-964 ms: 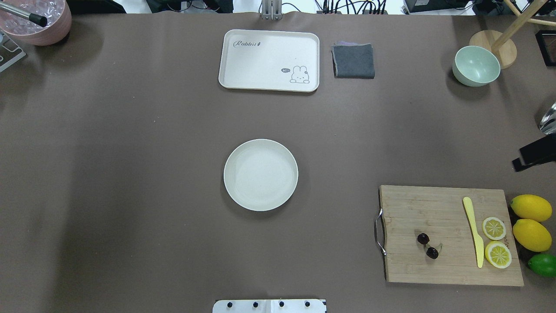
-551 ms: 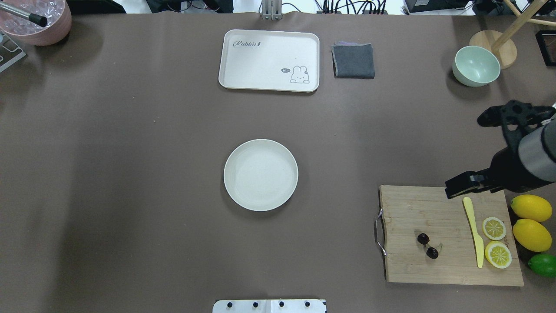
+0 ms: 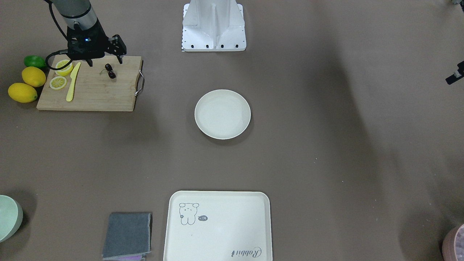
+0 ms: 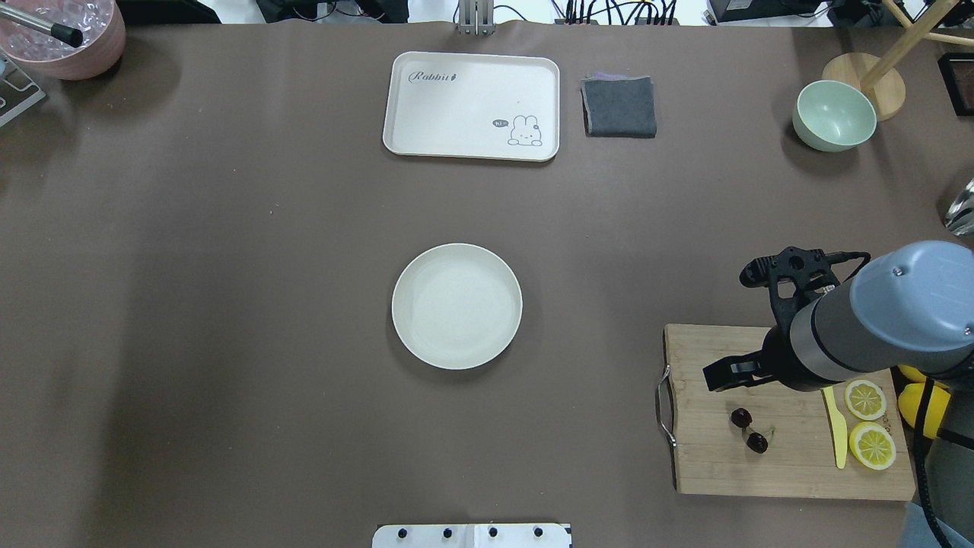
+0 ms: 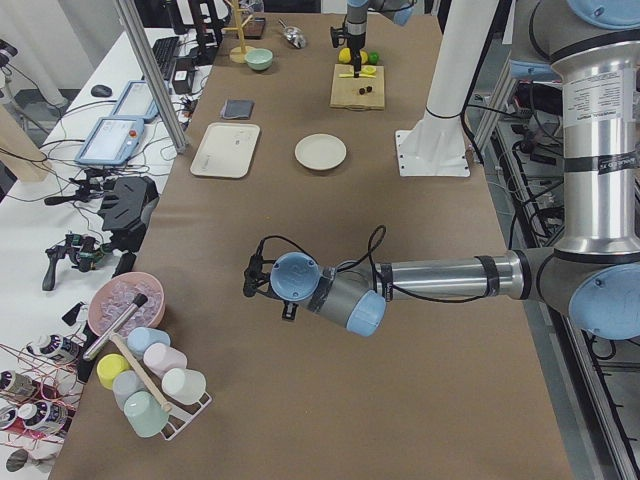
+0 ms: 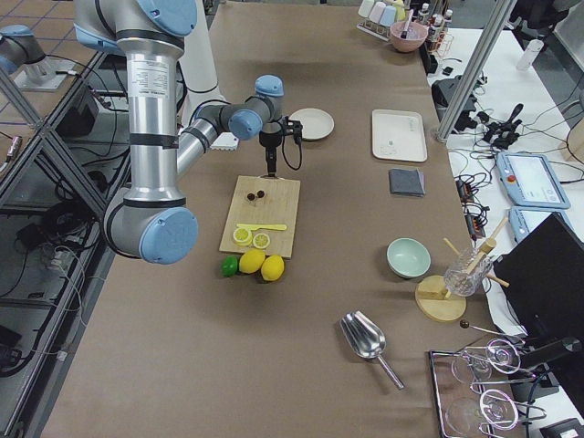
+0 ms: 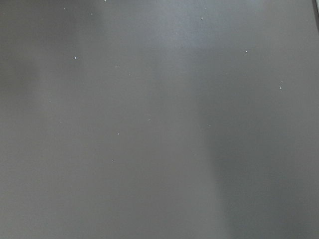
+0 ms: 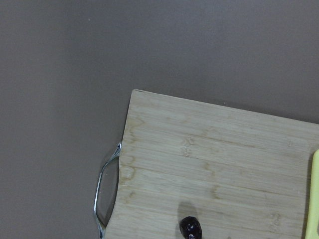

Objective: Place red cherry on plate
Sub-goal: 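Move the right gripper over the dark red cherries on the cutting board, then lower the right gripper and pinch the cherry pair by the stems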

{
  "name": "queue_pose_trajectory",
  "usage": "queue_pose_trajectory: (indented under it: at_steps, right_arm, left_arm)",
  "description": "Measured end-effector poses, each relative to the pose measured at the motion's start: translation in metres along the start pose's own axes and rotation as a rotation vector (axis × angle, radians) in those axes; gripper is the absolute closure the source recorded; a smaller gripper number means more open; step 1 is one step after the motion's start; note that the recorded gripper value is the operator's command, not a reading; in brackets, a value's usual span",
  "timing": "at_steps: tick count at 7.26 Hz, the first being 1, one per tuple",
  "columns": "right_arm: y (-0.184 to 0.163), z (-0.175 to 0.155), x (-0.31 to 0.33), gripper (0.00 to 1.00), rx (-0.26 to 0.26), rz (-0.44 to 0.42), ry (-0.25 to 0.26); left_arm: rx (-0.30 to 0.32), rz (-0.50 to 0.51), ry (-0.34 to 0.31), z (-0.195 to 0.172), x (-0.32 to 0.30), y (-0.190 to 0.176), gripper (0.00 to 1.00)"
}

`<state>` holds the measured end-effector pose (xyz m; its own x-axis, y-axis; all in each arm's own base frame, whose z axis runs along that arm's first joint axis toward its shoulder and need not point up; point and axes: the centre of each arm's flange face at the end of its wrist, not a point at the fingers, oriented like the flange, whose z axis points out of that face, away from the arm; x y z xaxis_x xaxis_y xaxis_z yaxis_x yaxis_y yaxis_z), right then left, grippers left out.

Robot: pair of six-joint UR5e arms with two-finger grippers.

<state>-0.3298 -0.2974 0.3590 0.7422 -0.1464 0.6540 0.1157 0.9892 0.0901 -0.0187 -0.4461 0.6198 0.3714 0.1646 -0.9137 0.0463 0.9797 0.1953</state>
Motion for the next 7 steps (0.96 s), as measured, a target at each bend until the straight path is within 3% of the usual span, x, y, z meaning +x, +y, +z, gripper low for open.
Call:
queue_pose_trajectory:
  at_steps: [3, 7]
  right_arm:
    - [0.024, 0.053, 0.044, 0.04, 0.054, -0.032, -0.041]
    - [0.044, 0.081, 0.041, 0.06, 0.085, -0.017, -0.032]
  left_arm:
    - [0.002, -0.001, -0.001, -0.001, -0.001, 0.0, 0.01]
    - [0.006, -0.001, -0.006, -0.002, -0.001, -0.002, 0.01]
